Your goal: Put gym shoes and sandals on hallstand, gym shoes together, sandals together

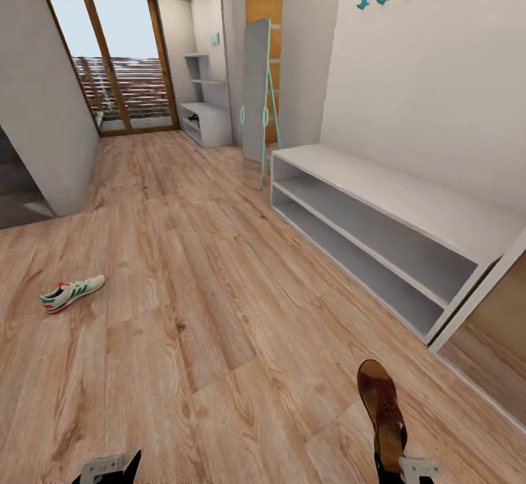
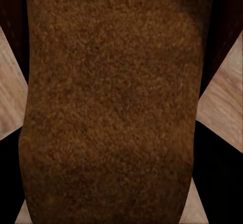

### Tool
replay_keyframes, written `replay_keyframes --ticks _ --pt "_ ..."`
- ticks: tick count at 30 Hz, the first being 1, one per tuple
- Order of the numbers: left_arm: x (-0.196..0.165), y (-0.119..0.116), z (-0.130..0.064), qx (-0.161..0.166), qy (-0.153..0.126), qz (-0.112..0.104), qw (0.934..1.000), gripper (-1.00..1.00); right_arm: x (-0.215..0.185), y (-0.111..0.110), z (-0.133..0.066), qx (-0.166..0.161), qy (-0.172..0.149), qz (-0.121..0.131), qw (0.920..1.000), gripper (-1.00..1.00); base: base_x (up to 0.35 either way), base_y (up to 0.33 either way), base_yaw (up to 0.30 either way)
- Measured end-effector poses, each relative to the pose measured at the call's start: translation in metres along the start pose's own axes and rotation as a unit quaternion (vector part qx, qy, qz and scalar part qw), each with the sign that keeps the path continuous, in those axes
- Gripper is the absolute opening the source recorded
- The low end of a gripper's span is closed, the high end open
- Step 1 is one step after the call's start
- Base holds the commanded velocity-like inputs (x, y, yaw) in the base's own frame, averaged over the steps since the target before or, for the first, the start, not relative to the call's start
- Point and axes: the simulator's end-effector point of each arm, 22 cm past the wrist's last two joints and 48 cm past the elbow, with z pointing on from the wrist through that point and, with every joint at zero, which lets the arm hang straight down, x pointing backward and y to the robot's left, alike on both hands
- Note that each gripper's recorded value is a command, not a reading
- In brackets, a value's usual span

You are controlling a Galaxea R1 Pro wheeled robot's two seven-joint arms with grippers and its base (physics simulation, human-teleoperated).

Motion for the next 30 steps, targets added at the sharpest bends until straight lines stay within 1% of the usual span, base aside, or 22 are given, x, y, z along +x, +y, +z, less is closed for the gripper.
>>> replay_keyframes --ticks 17,24,30 --pt "-0.004 -0.001 0.000 0.001 -0.004 0.000 1.0000 1.00 -0.003 0.002 0.000 -0.002 -0.003 0.001 1.0000 -1.00 0.000 0.000 0.270" --pt "-0.003 -0.003 0.000 0.006 -0.003 0.012 0.9999 1.00 -0.004 0.011 0.000 -0.006 -0.004 0.005 1.0000 -1.00 0.000 0.000 0.278" --pt "-0.003 -0.004 0.000 0.007 -0.002 0.014 0.9999 1.00 -0.004 0.016 0.000 -0.008 -0.004 0.008 0.9999 -1.00 0.000 0.000 0.280"
